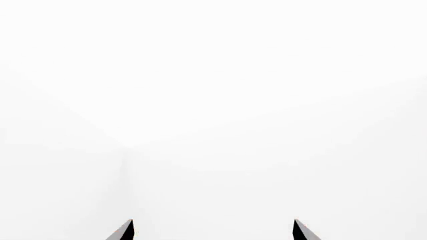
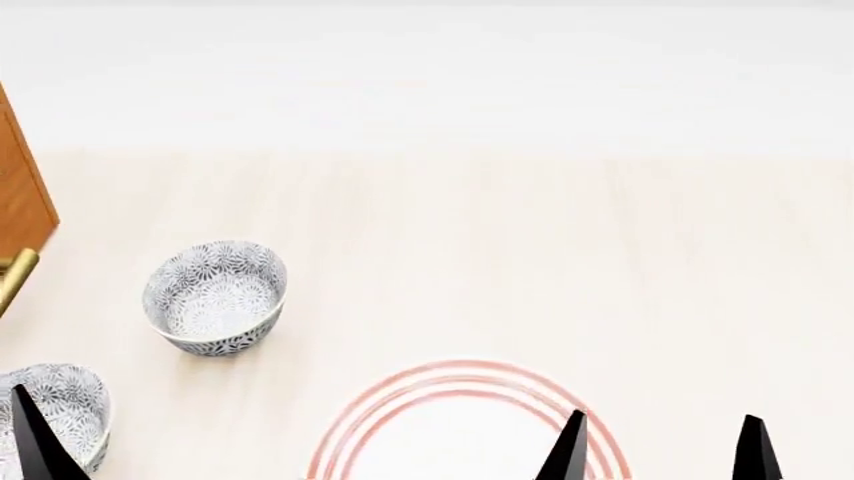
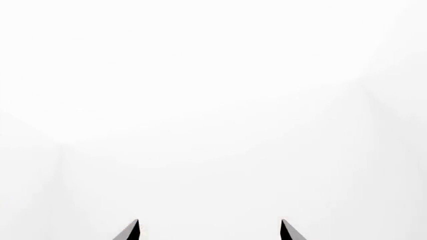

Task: Pick up the bowl and put it in the front on the plate.

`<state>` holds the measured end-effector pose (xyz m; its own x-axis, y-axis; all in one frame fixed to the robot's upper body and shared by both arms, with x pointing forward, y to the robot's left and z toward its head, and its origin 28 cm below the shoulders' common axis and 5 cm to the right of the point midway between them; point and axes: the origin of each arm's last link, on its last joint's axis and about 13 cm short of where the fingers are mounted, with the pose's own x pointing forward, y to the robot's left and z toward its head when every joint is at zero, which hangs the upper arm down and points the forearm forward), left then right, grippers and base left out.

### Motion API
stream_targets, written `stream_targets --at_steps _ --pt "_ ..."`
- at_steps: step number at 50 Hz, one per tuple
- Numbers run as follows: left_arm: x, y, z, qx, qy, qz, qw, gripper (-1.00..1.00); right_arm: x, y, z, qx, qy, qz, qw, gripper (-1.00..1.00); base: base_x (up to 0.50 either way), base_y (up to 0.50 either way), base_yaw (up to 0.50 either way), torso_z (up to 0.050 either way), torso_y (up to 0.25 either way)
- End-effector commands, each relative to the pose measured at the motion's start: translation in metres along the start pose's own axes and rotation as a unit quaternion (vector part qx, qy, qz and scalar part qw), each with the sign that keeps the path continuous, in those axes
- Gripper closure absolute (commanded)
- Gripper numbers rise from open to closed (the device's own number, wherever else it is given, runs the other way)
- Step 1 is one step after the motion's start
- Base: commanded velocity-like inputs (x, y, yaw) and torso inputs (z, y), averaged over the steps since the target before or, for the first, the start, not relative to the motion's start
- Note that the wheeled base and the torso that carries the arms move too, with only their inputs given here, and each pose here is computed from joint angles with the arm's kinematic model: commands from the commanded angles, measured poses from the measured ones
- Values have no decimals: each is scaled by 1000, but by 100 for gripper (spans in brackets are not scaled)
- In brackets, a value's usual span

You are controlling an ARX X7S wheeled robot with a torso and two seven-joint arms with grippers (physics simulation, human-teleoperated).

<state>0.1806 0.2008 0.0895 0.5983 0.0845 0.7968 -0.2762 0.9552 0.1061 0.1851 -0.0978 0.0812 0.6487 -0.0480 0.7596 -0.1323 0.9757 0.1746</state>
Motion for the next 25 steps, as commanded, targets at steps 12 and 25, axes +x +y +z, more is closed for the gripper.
stream_targets --at_steps 12,25 --pt "-1 1 -1 2 4 -1 1000 -100 -2 2 1 1 -12 13 1000 -100 0 500 0 0 0" --pt "-1 1 -5 -1 22 3 1000 -100 -2 1 0 1 -7 10 1000 -100 0 423 0 0 0"
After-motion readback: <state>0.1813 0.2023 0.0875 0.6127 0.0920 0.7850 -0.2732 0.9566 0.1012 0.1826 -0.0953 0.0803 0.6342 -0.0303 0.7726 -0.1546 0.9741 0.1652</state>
